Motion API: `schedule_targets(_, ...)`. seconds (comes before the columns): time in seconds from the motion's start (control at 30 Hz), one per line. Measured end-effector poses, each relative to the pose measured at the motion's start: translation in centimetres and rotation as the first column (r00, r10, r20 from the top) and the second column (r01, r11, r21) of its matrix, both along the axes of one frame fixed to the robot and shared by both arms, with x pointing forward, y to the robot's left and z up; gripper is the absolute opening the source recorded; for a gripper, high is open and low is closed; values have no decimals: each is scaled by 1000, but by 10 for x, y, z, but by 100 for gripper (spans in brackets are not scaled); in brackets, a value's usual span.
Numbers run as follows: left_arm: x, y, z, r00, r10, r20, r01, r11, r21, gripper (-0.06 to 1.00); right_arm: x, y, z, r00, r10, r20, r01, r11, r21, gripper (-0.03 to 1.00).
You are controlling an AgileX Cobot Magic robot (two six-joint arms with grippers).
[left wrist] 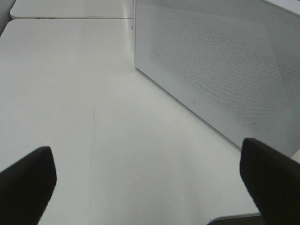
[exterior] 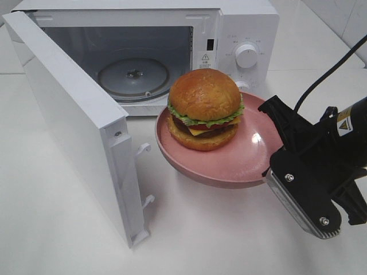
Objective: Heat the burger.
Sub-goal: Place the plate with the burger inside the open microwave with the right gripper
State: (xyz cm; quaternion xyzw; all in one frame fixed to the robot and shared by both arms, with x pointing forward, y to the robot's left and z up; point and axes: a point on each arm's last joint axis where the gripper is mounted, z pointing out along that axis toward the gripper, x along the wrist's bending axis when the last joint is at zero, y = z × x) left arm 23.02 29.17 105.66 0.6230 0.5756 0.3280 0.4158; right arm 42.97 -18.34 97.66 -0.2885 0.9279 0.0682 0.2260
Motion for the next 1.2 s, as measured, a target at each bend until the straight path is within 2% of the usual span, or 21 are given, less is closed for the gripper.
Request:
schedule_targets(0.47,0,0,0,1000,0,0,0,1000,0,99,2,10,0,999,37,16,-37,999,4,3)
schedule_targets(1.2,0,0,0,1000,0,0,0,1000,0,99,55,49,2,998,53,-34,-54,998,-20,3)
